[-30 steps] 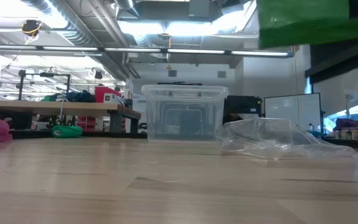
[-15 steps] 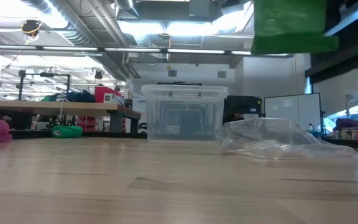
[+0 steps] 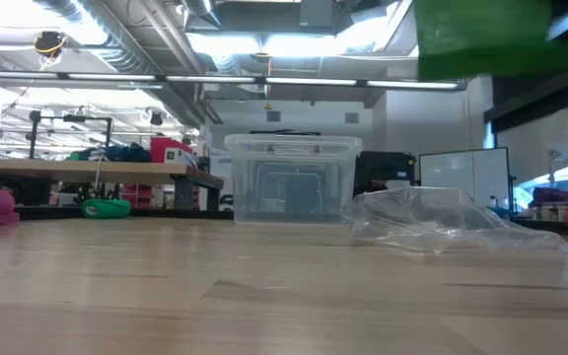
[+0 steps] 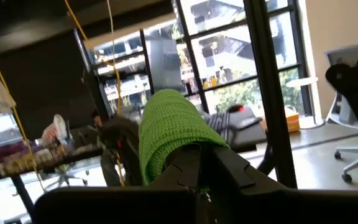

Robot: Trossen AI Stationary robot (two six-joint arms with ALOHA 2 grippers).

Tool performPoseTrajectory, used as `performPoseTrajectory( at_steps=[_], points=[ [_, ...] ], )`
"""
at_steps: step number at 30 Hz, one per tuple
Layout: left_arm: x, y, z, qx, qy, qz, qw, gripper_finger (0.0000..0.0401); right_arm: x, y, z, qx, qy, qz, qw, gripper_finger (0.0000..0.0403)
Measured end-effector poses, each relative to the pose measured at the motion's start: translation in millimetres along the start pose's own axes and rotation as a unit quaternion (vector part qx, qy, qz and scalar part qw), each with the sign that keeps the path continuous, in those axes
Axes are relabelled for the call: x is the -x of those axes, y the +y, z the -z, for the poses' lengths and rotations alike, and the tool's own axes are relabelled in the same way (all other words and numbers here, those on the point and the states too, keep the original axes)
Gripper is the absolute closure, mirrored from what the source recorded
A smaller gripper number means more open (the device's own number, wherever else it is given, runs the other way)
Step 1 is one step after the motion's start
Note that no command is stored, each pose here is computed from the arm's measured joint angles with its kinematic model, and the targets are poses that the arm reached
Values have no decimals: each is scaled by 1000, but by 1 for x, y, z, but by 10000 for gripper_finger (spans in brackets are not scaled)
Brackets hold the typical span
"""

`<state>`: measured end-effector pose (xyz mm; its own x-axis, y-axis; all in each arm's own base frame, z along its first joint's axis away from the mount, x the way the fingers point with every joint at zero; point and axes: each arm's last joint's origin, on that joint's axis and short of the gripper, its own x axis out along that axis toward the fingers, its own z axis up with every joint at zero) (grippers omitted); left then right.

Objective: Roll bandage
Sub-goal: Roll the green bandage

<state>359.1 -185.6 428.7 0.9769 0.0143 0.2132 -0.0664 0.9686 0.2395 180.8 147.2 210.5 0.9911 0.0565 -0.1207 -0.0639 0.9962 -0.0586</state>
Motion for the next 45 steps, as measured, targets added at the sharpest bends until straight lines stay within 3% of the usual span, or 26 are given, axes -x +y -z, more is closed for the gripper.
performPoseTrajectory(
  at_steps=[6,16,24,30,38,45],
  points=[
    [17,18,-30,-22,-20,-38,999,391,10,13,0,-1,-4,-29,1000,394],
    [19,34,-31,-132,30,-114,984,391,27,43,-26,-40,-27,-133,990,398],
    [16,43,-19,-209,118,-182,954,391,39,70,-63,-27,-24,-178,983,400],
    [15,45,-3,-243,177,-171,938,391,40,94,-91,15,-18,-190,981,400],
    [8,33,17,-243,208,-155,935,391,33,118,-130,77,-17,-196,978,401],
    [10,11,46,-223,237,-132,936,391,37,122,-172,135,-42,-187,972,400]
  ],
)
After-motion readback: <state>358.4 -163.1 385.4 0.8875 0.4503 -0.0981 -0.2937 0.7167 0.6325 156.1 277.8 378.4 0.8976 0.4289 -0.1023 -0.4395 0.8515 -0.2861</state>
